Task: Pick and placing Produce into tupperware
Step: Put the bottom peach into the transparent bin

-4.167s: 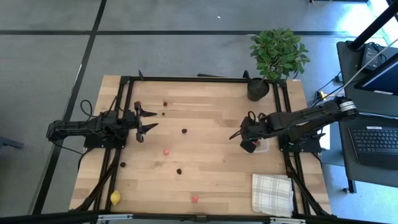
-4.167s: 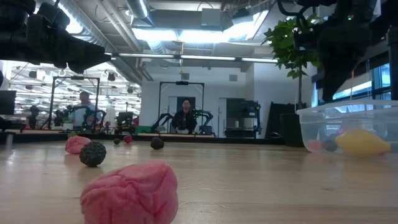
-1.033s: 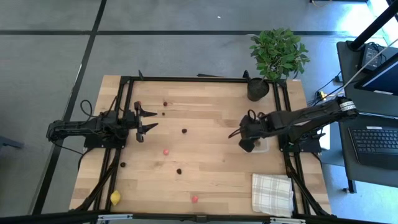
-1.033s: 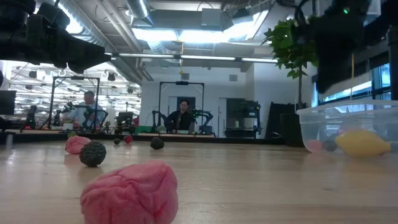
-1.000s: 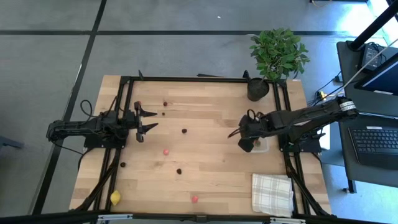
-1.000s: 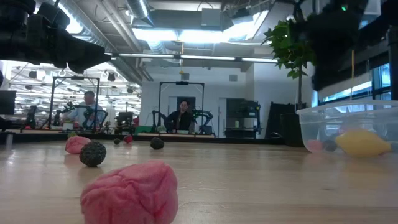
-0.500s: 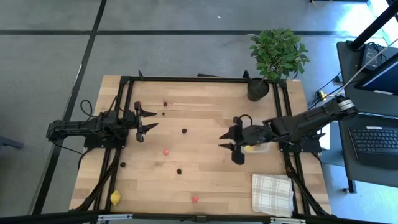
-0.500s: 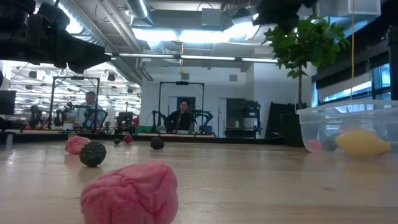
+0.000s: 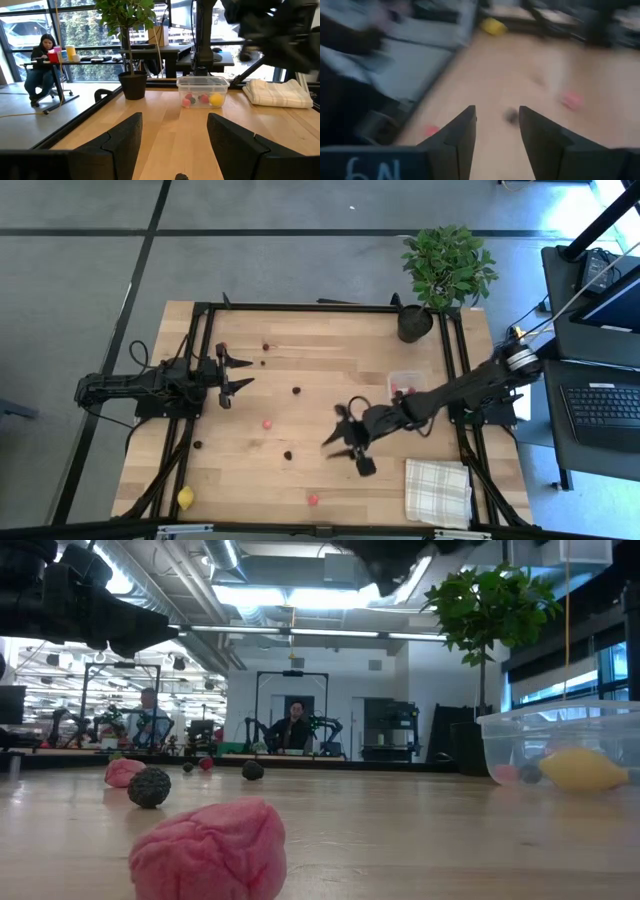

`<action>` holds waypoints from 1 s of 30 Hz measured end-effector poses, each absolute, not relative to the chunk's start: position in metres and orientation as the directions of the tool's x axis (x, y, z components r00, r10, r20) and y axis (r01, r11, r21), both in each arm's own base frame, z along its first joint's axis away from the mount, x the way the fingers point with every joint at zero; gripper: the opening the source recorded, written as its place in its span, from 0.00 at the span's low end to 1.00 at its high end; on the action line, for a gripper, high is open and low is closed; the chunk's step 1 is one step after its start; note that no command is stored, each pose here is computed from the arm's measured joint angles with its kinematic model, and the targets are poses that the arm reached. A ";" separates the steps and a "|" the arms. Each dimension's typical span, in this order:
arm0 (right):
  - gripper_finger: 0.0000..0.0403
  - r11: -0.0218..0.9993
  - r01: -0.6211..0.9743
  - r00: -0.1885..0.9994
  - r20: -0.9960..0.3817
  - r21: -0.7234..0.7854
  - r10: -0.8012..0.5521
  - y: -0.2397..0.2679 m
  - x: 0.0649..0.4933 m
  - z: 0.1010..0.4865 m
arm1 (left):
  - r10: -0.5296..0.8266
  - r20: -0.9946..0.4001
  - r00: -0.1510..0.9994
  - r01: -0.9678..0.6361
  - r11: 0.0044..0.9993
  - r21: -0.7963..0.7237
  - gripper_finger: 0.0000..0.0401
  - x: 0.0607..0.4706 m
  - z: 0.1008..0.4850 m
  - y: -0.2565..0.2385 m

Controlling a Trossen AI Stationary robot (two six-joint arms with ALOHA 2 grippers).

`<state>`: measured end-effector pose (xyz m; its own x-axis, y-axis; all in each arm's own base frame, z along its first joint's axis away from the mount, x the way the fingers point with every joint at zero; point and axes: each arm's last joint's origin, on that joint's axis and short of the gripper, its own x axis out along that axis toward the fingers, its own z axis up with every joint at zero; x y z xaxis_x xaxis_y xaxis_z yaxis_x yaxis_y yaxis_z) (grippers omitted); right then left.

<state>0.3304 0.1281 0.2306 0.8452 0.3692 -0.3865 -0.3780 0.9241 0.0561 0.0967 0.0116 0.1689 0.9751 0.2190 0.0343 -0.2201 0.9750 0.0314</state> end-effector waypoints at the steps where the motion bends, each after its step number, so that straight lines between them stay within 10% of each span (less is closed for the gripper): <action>1: 0.38 0.903 -0.422 0.833 -0.361 0.074 0.419 0.131 0.335 0.226 | 0.219 0.034 0.975 -0.220 0.975 0.031 0.54 0.097 0.169 0.012; 19: 0.38 0.826 -0.547 0.760 -0.336 0.134 0.557 0.173 0.361 0.128 | 0.219 0.034 0.975 -0.220 0.975 0.031 0.54 0.097 0.169 0.012; 30: 0.61 0.819 -0.552 0.761 -0.306 0.155 0.571 0.183 0.362 0.108 | 0.219 0.034 0.975 -0.220 0.975 0.031 0.54 0.097 0.169 0.012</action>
